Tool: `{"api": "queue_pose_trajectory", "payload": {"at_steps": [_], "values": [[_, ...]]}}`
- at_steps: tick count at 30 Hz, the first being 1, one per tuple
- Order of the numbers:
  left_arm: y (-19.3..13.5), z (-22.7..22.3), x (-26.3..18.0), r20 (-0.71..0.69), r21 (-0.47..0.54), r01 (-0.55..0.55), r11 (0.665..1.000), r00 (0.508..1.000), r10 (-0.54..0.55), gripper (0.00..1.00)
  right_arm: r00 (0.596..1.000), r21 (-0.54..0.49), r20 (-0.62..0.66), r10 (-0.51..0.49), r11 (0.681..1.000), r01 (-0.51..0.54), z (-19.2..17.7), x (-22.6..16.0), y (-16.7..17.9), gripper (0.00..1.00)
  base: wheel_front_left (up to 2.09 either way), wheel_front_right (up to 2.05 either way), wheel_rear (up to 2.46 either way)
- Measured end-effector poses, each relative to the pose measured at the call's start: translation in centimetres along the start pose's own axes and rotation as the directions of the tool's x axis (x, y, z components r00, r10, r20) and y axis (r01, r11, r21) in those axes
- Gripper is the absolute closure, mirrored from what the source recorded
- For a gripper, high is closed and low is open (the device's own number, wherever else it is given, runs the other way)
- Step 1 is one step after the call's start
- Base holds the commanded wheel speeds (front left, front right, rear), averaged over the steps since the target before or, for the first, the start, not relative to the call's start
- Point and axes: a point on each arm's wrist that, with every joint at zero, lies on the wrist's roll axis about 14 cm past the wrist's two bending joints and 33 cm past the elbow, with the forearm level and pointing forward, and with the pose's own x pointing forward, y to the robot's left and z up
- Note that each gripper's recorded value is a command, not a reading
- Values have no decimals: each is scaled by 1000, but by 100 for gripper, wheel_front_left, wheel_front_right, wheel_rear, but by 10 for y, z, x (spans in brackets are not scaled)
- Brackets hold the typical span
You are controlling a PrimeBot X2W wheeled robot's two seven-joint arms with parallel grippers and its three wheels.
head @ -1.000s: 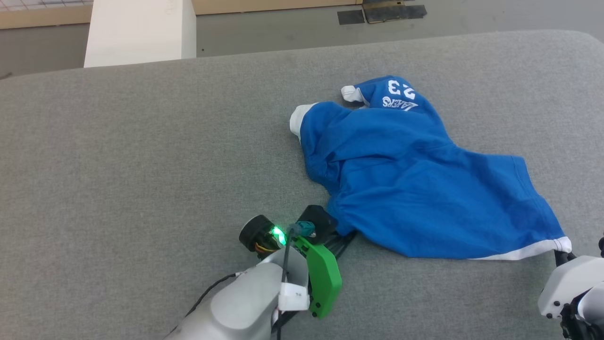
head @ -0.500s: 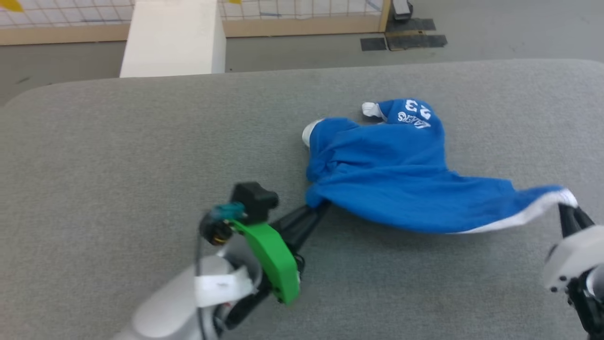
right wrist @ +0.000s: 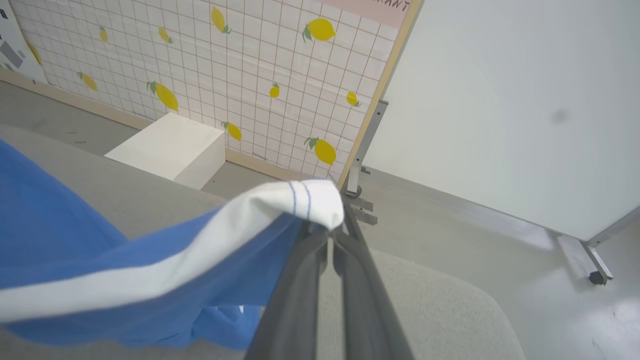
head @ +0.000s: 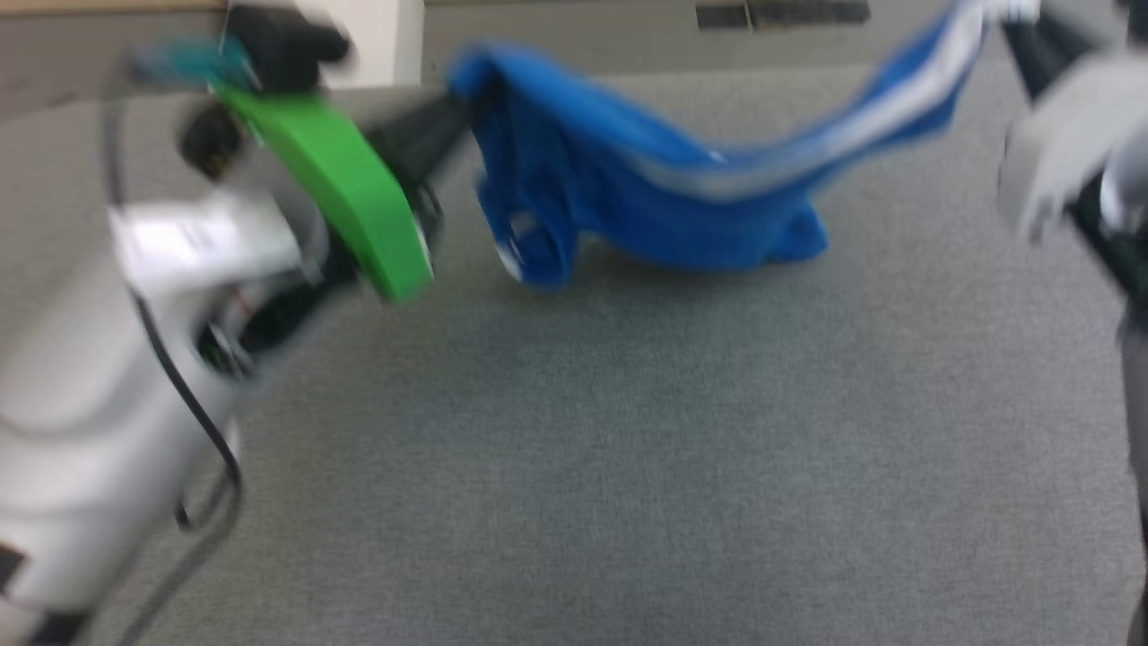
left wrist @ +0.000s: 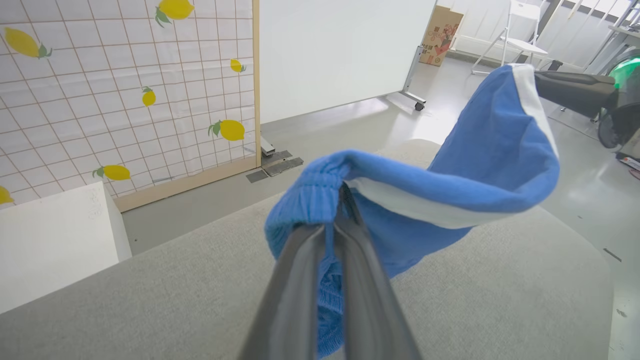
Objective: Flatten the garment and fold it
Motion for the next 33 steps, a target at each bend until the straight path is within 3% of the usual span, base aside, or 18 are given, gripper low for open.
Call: {"api": "queue_pose_trajectory", "payload": {"at_steps": [6, 10, 16, 21, 26, 29, 33], "values": [[64, 49, 39, 100, -3, -114, 993, 988, 114, 100, 994, -68, 106, -7, 998, 14, 54, 62, -10, 100, 0, 0, 0], [103, 78, 60, 222, 6, -210, 978, 954, 203, 100, 975, -91, 221, -24, 995, 45, 84, 94, -14, 100, 0, 0, 0], [137, 93, 75, 388, -13, -268, 963, 887, 252, 100, 944, -70, 328, -31, 996, 57, 87, 125, -13, 100, 0, 0, 0], [141, 51, 80, 301, -14, -261, 965, 919, 253, 100, 971, -82, 238, 3, 997, 17, 42, 134, 0, 100, 0, 0, 0], [129, -36, 61, 60, -26, -259, 966, 964, 260, 100, 997, -51, 14, 73, 996, -73, -43, 113, 22, 100, 0, 0, 0], [108, -92, 35, -109, -58, -240, 969, 966, 233, 100, 983, -10, -137, 119, 993, -122, -96, 83, 34, 100, 0, 0, 0], [67, -159, -13, -318, -110, -231, 967, 930, 186, 100, 938, 55, -304, 166, 986, -156, -151, 26, 44, 100, 0, 0, 0]]}}
